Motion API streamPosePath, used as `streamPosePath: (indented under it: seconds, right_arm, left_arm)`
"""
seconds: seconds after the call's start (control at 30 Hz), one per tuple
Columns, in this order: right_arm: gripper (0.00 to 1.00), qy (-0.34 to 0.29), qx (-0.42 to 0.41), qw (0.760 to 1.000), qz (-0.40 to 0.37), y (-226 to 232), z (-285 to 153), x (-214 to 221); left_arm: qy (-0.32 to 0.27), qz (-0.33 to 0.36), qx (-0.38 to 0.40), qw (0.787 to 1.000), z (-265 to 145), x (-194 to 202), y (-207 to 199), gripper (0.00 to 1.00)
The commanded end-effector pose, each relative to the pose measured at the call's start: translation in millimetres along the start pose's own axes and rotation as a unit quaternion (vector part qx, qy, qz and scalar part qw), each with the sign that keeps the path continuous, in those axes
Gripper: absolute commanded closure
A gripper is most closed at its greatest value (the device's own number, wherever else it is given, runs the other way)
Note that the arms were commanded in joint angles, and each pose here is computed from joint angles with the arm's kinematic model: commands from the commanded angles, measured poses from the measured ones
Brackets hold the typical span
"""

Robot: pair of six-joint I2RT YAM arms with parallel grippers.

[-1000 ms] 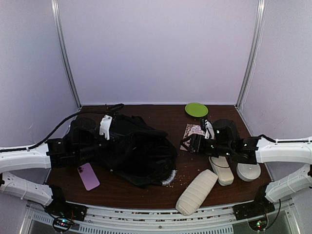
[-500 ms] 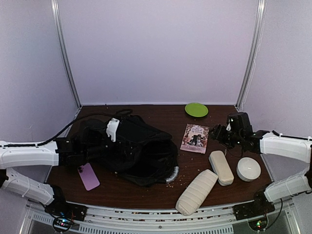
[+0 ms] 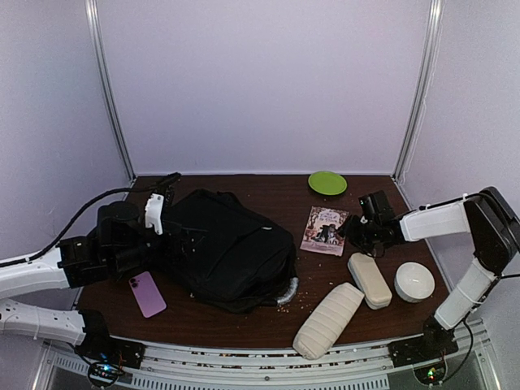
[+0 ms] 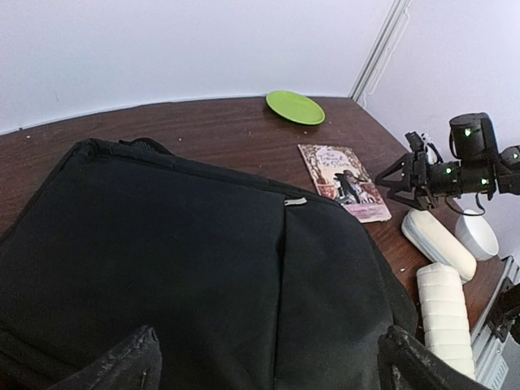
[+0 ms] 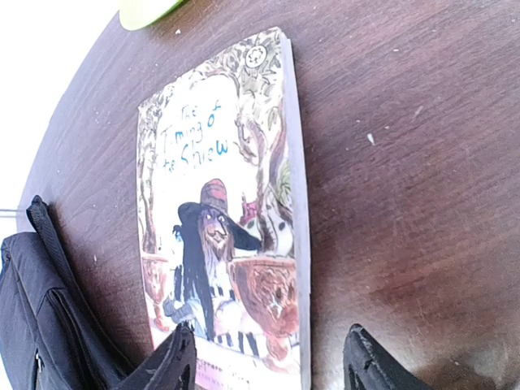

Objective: Pack the student bag
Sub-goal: Pick up the book from the center of the board.

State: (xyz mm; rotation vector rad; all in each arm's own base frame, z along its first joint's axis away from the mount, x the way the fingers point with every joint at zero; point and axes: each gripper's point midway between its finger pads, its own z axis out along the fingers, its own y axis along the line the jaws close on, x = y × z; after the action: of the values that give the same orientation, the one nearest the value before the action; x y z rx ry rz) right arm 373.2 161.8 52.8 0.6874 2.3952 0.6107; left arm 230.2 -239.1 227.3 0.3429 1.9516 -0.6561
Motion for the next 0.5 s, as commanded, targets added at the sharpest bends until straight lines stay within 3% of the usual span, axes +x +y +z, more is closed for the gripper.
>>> streamPosePath:
  seconds: [0.0, 0.37, 0.47]
  right_arm:
    - [0.4, 0.036, 0.034, 0.999, 0.022, -17.2, 14.2, 16.6]
    - [0.44, 0.093, 0.113, 0.988, -0.044, -35.1, 26.3, 26.7]
    - [0.5, 0.107, 0.118, 0.986, -0.054, -34.7, 30.1, 29.0]
  left_arm:
    - [-0.012, -0.006, -0.019, 1.0, -0.1, -3.3, 8.1, 0.05]
    - [-0.006, 0.007, -0.022, 1.0, 9.8, -2.4, 5.9, 0.07]
    - [-0.003, 0.007, -0.019, 1.0, 12.2, -0.3, 4.6, 0.07]
